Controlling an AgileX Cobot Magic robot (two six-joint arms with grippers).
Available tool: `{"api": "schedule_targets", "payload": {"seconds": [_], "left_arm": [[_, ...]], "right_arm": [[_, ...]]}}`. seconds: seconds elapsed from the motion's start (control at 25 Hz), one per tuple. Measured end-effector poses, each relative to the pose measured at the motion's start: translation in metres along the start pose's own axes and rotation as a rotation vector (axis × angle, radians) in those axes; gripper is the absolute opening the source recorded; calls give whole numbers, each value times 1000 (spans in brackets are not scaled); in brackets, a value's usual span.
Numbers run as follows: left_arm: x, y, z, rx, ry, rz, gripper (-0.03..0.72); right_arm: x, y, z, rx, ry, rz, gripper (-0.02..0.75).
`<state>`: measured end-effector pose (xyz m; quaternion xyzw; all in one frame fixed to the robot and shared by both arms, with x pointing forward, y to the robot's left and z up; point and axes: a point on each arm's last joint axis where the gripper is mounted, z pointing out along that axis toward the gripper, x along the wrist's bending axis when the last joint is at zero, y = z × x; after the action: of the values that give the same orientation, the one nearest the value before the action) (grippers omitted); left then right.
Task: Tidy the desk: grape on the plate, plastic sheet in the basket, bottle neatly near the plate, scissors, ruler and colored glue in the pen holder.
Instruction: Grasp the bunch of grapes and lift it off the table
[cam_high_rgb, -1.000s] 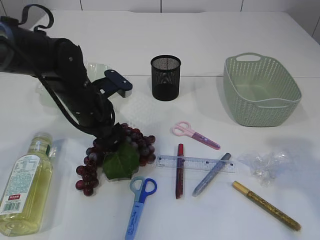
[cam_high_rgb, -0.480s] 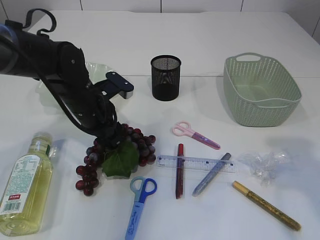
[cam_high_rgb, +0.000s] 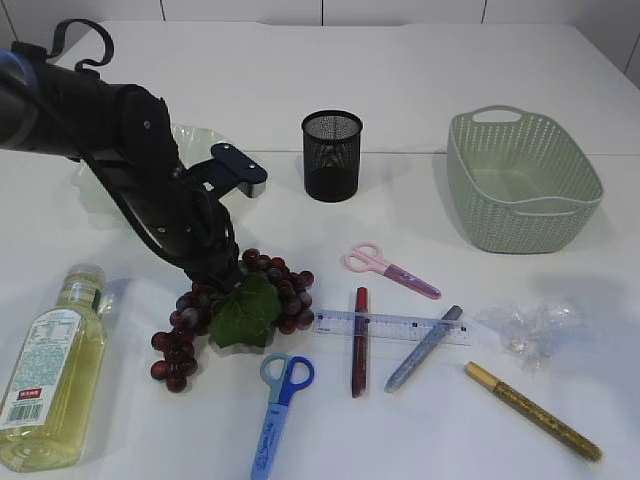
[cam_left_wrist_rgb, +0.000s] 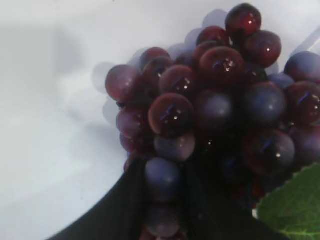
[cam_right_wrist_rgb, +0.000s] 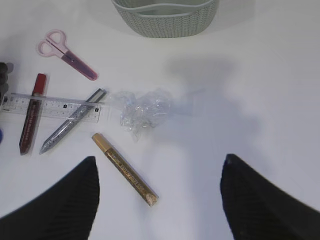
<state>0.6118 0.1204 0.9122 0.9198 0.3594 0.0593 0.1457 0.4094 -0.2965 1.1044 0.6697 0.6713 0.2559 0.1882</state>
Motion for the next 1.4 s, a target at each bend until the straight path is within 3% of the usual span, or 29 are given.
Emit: {"api": "schedule_targets", "payload": {"seconds": [0.56, 1.4], "left_arm": [[-1, 0, -6, 8, -6, -3, 157], [-7, 12, -88, -155, 59, 22, 132]], "right_arm": [[0, 0, 0, 0, 0, 0, 583], [0, 0, 0, 0, 0, -1, 583]]}}
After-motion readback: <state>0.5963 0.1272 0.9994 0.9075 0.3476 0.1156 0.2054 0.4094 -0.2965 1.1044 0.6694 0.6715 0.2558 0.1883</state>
